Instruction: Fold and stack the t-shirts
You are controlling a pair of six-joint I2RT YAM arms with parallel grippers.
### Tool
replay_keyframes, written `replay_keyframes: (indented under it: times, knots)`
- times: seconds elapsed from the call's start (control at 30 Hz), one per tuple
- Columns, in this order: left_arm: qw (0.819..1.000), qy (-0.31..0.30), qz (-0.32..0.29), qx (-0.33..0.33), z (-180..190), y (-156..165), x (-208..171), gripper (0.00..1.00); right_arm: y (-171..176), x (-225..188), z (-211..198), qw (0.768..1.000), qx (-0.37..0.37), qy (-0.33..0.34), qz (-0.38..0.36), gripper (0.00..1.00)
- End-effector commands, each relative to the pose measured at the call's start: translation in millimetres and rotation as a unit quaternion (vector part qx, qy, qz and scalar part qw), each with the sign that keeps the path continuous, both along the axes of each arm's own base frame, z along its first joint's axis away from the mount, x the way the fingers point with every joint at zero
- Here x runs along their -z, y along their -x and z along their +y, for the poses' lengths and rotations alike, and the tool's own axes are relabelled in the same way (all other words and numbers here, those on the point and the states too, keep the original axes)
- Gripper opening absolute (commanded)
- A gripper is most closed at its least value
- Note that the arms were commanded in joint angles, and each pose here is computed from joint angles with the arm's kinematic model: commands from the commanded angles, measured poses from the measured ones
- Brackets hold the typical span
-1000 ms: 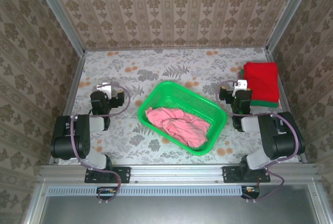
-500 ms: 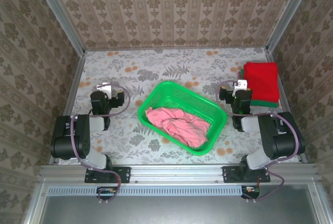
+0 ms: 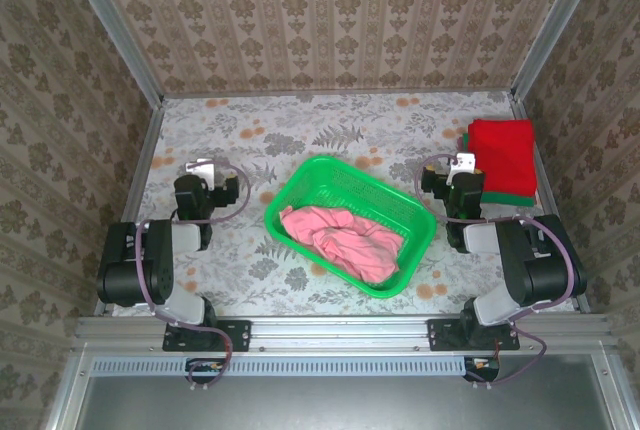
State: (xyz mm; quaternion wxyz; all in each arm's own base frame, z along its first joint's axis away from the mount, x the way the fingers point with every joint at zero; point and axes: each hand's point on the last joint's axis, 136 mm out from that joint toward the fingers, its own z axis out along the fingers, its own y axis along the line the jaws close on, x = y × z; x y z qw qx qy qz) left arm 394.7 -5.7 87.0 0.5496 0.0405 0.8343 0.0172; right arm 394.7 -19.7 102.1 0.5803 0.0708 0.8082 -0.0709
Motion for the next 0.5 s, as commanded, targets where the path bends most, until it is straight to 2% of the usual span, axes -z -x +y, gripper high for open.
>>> replay_keyframes:
  times: [0.0,0.23,0.37,0.47]
  knots:
    - [0.999,-0.026,-0.021,-0.016,1,-1,-27,1.00,2,-13,2,1.000,-0.008,0.002,-0.007,1.00]
    - [0.999,-0.028,-0.008,-0.021,-15,18,-83,1.00,18,-61,19,0.998,-0.056,-0.012,0.000,1.00]
    - [0.998,-0.043,0.003,0.035,-50,28,-108,1.00,32,-85,46,0.990,-0.133,-0.037,0.012,1.00]
    - [0.991,-0.044,0.030,0.119,-92,42,-117,1.00,43,-96,64,0.981,-0.180,-0.063,0.024,1.00]
